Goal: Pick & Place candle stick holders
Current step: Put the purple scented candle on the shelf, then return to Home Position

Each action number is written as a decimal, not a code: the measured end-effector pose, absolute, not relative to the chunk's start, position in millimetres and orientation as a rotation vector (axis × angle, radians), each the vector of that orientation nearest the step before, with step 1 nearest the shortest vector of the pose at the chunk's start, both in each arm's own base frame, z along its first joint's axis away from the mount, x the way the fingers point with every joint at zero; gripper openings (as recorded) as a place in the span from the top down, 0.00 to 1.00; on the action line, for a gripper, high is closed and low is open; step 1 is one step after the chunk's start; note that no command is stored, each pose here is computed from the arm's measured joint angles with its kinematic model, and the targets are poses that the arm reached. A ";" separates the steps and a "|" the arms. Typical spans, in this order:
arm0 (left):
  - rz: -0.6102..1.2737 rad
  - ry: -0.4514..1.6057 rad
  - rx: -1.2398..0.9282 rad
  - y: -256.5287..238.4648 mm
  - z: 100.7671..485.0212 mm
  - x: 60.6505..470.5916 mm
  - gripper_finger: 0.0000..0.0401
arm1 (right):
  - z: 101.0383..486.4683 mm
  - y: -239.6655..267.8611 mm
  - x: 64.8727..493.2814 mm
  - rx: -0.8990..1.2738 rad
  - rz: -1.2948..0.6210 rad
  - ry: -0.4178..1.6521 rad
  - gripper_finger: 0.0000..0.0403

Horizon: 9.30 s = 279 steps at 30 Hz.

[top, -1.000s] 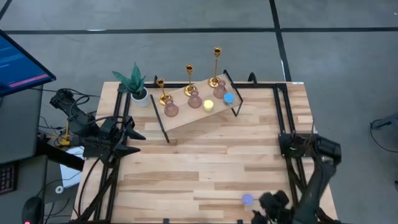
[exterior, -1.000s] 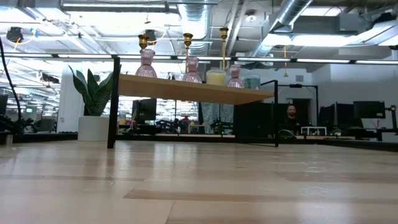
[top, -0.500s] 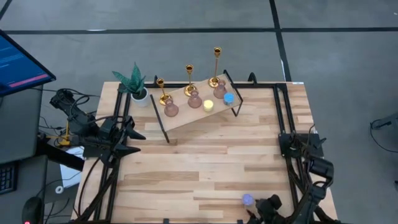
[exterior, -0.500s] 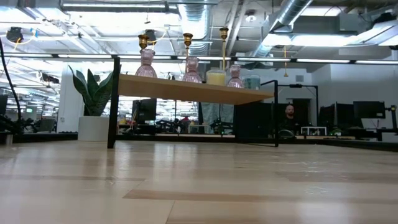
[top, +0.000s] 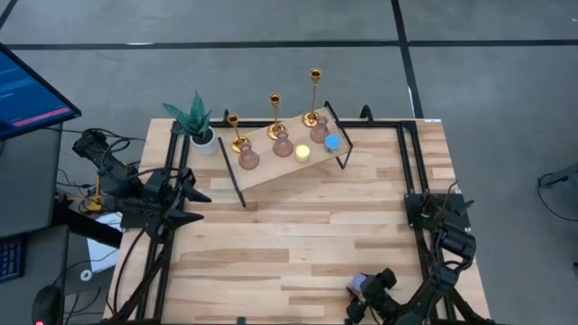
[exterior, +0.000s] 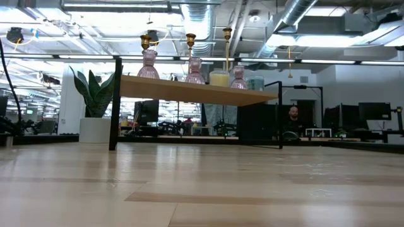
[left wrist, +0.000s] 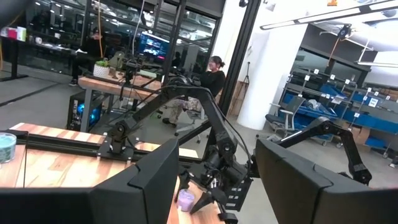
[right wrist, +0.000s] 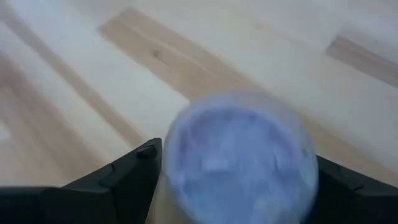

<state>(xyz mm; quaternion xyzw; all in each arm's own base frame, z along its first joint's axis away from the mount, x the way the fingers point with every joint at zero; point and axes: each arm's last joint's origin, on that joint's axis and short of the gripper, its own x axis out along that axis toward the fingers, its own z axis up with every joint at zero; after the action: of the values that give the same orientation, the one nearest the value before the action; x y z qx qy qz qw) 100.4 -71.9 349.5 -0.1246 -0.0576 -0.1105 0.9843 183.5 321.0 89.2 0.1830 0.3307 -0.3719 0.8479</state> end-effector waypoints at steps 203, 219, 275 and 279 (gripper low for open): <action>-0.216 -0.137 -0.219 -71.3 351.4 100.0 0.47 | 278.0 -8.5 425.1 -0.184 -0.223 0.632 1.00; -0.056 -0.210 -0.238 -51.6 359.3 83.9 0.50 | 423.2 0.9 333.0 -0.262 -0.198 0.331 1.00; 0.000 -0.003 -0.191 -34.5 212.8 67.0 0.99 | 185.5 3.4 96.0 0.218 -0.035 -0.210 1.00; -0.145 0.029 -0.205 -42.7 197.2 71.1 0.98 | 185.6 7.4 95.6 0.172 0.045 -0.206 1.00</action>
<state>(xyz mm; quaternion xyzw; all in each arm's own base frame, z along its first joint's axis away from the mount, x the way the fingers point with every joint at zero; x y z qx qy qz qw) 71.1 -42.7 197.2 -0.1021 0.0147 -0.0721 0.9920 95.6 7.4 185.6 0.0856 -0.1026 0.0225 0.9908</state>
